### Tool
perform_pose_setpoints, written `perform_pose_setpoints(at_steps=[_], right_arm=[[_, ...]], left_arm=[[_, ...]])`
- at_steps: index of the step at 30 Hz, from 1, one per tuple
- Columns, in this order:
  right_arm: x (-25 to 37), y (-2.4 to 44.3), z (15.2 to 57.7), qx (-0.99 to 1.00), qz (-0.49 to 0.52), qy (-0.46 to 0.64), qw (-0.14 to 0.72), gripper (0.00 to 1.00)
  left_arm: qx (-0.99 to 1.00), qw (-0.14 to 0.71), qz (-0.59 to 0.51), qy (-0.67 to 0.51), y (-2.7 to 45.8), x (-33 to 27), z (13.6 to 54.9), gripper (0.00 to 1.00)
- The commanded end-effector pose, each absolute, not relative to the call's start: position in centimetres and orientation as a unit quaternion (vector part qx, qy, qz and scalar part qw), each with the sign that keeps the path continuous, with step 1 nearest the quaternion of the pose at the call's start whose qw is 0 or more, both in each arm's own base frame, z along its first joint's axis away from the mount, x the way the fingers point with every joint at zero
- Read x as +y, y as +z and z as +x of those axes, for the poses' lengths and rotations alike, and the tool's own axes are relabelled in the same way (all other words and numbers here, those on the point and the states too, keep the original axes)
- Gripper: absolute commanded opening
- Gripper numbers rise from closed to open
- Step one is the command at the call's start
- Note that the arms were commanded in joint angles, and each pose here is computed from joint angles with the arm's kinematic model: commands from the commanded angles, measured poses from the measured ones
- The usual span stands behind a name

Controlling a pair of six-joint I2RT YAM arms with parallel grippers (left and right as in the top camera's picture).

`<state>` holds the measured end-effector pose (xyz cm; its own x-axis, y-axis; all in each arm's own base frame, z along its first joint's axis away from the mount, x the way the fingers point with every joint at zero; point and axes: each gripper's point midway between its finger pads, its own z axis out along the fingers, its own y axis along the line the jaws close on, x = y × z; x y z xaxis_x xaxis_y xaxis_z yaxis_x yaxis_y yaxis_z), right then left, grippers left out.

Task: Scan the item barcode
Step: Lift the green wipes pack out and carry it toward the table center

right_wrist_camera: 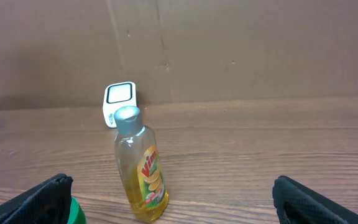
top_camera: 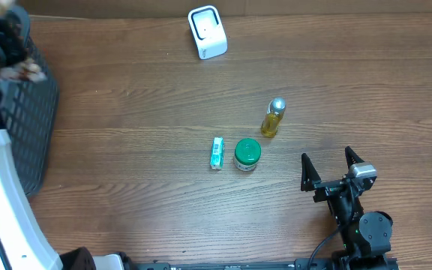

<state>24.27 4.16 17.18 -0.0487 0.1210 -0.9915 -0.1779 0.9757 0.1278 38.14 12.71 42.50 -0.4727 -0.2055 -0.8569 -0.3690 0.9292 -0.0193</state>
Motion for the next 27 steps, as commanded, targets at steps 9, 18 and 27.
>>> perform_pose_setpoints(at_steps=[9, 18, 27], right_arm=[[4.1, 17.0, 24.3, 0.714, -0.016, 0.110, 0.691, 1.00], [4.1, 17.0, 24.3, 0.714, -0.016, 0.110, 0.691, 1.00], [4.1, 17.0, 24.3, 0.714, -0.016, 0.110, 0.691, 1.00]], left_arm=[[0.948, 0.285, -0.140, 0.001, 29.7, 2.5, 36.0, 0.06], [0.967, 0.219, -0.127, -0.022, 23.3, -3.1, 35.2, 0.08], [0.972, 0.180, -0.144, 0.038, 18.9, -4.1, 33.2, 0.10]])
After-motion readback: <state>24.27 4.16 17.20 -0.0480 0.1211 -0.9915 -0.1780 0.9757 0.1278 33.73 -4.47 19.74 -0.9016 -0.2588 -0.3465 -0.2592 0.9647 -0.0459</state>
